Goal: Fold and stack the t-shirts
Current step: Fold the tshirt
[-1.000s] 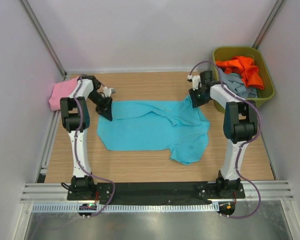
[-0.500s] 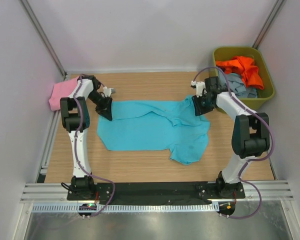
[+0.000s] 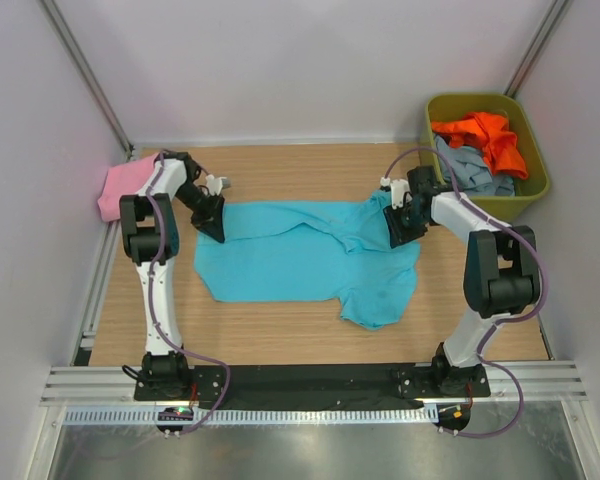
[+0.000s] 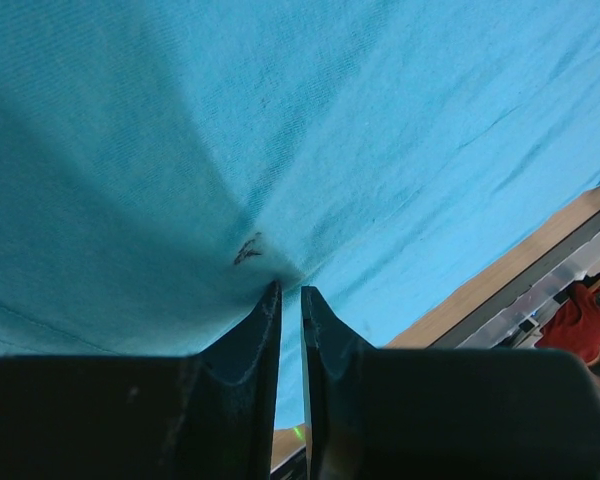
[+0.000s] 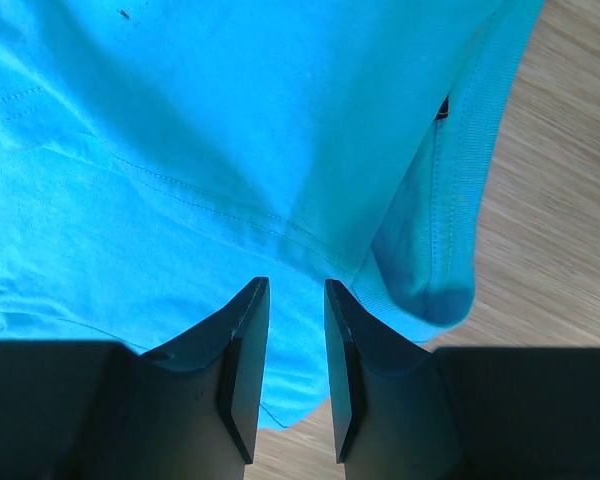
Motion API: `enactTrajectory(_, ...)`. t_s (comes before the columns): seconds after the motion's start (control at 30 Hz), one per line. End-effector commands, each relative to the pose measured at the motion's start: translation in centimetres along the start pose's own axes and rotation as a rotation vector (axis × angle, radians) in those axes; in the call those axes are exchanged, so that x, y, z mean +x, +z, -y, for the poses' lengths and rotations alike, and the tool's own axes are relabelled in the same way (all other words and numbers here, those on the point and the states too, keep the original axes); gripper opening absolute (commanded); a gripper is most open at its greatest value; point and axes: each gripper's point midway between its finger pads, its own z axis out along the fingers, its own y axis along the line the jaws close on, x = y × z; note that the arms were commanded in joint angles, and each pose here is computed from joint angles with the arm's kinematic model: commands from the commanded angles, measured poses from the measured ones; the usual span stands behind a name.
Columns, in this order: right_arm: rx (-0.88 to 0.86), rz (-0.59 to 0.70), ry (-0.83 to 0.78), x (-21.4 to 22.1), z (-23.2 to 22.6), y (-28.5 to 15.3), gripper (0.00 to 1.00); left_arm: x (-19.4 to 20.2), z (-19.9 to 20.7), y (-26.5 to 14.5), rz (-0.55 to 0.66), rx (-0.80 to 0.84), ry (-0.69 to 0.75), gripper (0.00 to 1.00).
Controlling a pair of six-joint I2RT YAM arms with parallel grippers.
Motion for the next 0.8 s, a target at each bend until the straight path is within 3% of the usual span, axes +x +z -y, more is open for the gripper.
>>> enactTrajectory(0.0, -0.009, 0.018, -0.015, -0.4, 0.1, 0.2, 0.34, -0.1, 1.3, -1.6, 0.046, -0.006, 0.023, 0.14)
enactTrajectory(0.77, 0.057, -0.013, -0.030, 0.9, 1.9, 1.2, 0.36, -0.5, 1.2, -1.5, 0.049, -0.004, 0.021, 0.14)
